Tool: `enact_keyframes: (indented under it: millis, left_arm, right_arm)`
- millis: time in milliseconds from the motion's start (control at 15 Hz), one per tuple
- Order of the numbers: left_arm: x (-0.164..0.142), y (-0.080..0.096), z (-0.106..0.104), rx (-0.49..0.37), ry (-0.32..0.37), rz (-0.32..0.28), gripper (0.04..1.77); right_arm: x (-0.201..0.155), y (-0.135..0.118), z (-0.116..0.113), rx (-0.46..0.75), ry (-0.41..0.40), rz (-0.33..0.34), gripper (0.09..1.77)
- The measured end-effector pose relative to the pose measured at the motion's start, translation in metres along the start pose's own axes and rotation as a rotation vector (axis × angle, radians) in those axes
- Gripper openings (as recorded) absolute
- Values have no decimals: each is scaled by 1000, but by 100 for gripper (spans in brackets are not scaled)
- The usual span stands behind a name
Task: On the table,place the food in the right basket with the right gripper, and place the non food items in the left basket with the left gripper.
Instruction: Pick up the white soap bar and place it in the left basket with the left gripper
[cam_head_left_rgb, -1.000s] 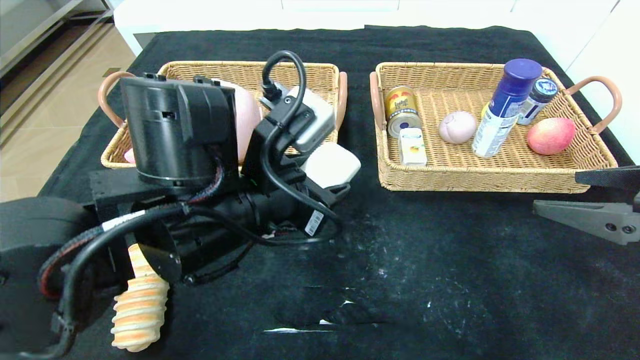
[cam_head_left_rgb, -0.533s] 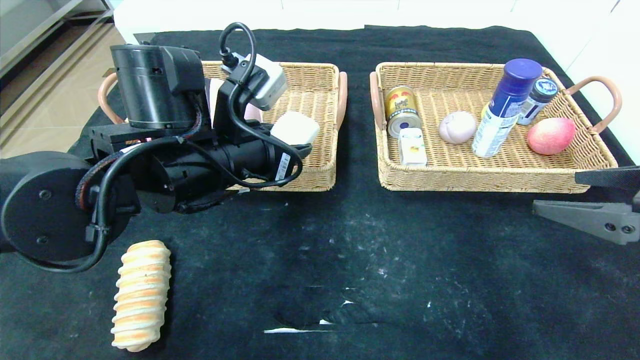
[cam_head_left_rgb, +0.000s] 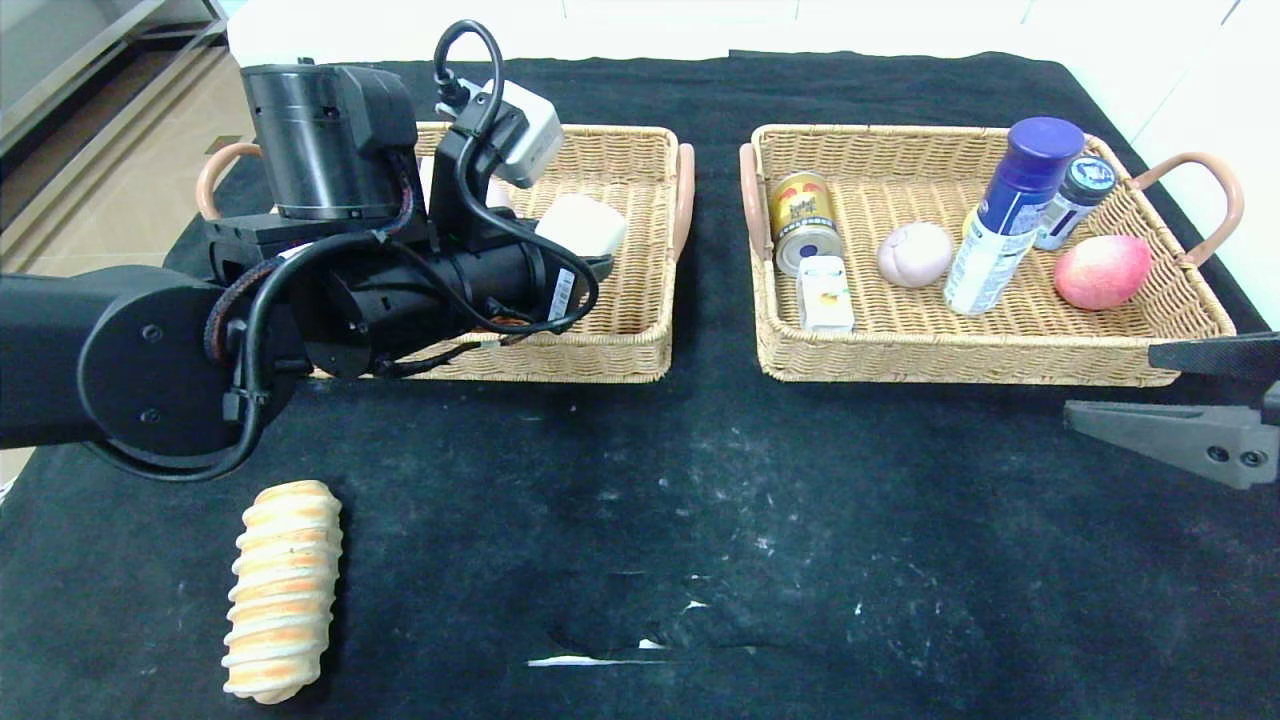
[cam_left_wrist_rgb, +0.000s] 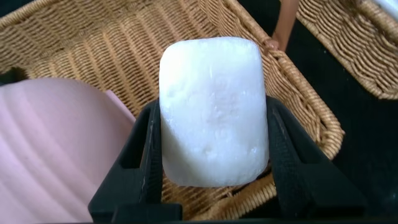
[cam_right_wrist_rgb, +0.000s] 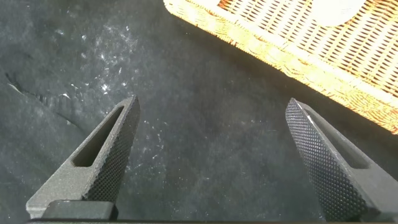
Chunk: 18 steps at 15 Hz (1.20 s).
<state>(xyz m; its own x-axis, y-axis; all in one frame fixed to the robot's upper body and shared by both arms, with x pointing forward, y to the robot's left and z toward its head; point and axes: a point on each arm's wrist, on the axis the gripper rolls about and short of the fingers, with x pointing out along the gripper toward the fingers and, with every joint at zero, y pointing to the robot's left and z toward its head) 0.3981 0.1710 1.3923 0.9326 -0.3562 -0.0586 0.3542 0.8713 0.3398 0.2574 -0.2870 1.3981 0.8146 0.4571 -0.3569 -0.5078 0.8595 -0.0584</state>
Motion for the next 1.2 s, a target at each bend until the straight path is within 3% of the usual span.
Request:
enact_keyframes:
  millis: [533, 1200]
  left_arm:
    - [14, 15, 10, -4, -20, 16, 101]
    - [32, 31, 1, -6, -17, 30, 101]
  right_arm:
    - [0, 0, 0, 0, 0, 0, 171]
    - [0, 0, 0, 0, 0, 1, 171]
